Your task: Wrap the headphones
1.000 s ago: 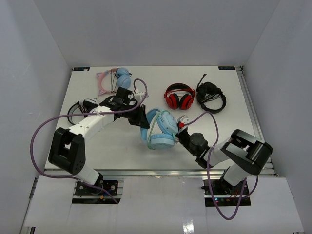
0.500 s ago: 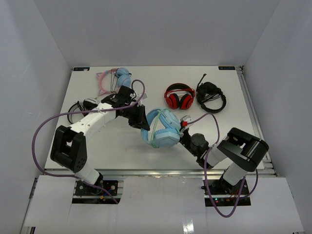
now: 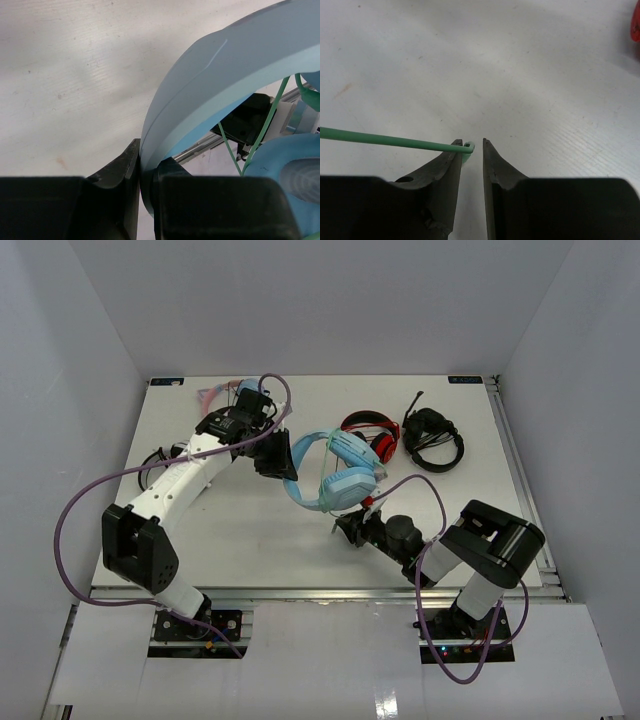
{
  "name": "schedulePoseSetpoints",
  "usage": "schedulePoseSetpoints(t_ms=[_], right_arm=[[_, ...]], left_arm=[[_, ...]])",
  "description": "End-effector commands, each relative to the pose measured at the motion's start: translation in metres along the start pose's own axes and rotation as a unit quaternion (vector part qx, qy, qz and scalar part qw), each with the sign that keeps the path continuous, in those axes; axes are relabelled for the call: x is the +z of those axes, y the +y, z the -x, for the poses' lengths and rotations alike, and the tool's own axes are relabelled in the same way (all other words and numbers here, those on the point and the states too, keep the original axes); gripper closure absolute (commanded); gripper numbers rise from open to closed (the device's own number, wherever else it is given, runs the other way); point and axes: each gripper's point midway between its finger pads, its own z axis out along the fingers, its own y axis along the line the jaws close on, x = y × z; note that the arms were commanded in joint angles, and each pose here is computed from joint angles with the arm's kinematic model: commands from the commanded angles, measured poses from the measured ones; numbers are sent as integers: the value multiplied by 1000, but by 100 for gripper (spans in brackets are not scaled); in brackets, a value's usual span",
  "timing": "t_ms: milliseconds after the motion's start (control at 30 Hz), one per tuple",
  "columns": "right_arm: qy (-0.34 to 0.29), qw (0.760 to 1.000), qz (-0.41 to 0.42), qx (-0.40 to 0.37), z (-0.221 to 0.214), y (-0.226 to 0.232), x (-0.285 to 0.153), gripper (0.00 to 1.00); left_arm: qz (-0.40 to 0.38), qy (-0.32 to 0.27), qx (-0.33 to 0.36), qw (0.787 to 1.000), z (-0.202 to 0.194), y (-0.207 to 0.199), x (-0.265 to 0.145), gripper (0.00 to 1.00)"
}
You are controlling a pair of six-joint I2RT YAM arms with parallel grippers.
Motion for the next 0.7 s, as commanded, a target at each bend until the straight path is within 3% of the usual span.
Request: schedulePoseSetpoints(t_ms=[0,167,467,567,667], right_arm=[[-264,962,64,-3,133,30,-14,69],[-266,962,70,-6,134,32,-15,66],[-272,953,133,-29,140,56,-21,41],[-276,949,149,-35,143,62,-24,29],[-279,946,161,-39,145,66,-27,26]], left_arm=[[-20,-31,-7,999,15,-20,-23,100],[-15,-32,-16,999,19,-21,-25,100],[-31,-51,-31,998,34,-36,-37,100],[-40,-58,-32,997,40,-43,-44,100],[-46,-62,-34,996,43,-48,-49,100]])
